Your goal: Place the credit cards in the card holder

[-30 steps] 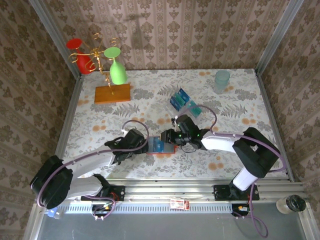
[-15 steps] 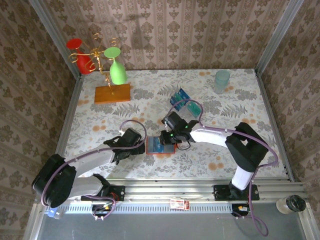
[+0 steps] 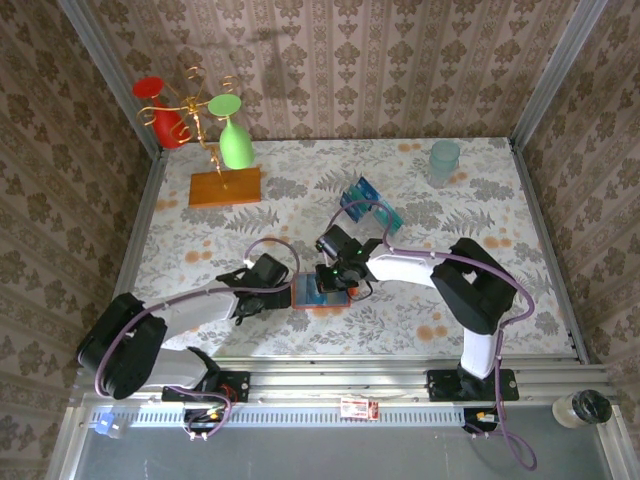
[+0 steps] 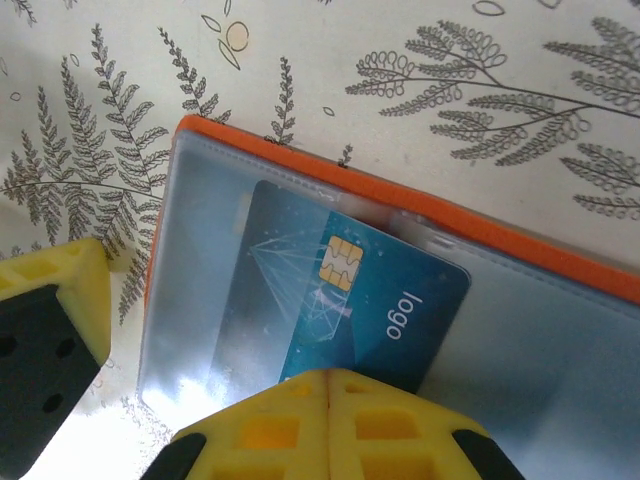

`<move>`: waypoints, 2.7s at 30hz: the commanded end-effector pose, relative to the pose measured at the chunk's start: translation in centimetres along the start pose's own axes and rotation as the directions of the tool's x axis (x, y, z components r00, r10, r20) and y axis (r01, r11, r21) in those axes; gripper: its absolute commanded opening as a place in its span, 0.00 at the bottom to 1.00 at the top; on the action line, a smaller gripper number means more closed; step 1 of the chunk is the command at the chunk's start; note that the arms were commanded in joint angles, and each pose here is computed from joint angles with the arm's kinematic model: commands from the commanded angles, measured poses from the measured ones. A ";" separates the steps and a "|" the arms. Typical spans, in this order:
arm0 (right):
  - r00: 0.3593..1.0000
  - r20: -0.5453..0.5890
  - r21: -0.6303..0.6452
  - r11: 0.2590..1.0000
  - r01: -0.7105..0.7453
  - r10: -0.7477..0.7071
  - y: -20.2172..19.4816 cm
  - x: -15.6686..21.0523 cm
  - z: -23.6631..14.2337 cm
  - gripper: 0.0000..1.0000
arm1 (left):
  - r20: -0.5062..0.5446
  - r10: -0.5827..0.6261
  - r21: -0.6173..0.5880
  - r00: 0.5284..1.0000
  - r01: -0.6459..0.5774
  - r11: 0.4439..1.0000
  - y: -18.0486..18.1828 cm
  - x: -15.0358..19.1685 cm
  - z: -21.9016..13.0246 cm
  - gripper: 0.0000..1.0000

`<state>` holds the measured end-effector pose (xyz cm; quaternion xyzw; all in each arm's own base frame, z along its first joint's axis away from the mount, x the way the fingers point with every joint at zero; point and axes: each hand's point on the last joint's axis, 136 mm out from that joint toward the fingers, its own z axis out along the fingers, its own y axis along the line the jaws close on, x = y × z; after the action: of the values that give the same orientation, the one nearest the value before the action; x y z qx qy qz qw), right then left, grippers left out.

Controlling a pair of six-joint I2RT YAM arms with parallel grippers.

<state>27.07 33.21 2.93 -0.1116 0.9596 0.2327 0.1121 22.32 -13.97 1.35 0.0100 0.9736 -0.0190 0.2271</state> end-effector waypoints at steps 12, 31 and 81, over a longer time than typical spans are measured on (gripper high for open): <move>1.000 -0.022 -0.038 0.999 -0.002 0.002 1.9 -0.3 0.4 0.04 | -0.056 0.029 0.085 0.998 -0.025 0.996 -2.0 1.6 2.1 1.00; 0.997 0.063 0.108 0.993 -0.044 0.037 0.1 -1.0 -4.3 0.03 | -0.076 0.064 0.094 0.995 -0.057 0.994 -2.8 1.6 0.5 1.00; 0.999 -0.042 0.059 0.998 0.006 -0.003 2.7 -0.1 0.7 0.00 | -0.115 0.082 0.069 0.990 -0.075 0.995 -1.9 2.7 0.7 1.00</move>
<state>27.46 34.82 2.48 -0.1069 0.9719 0.1829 0.1027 22.72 -15.09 1.45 0.0227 0.9736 -0.0160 0.2266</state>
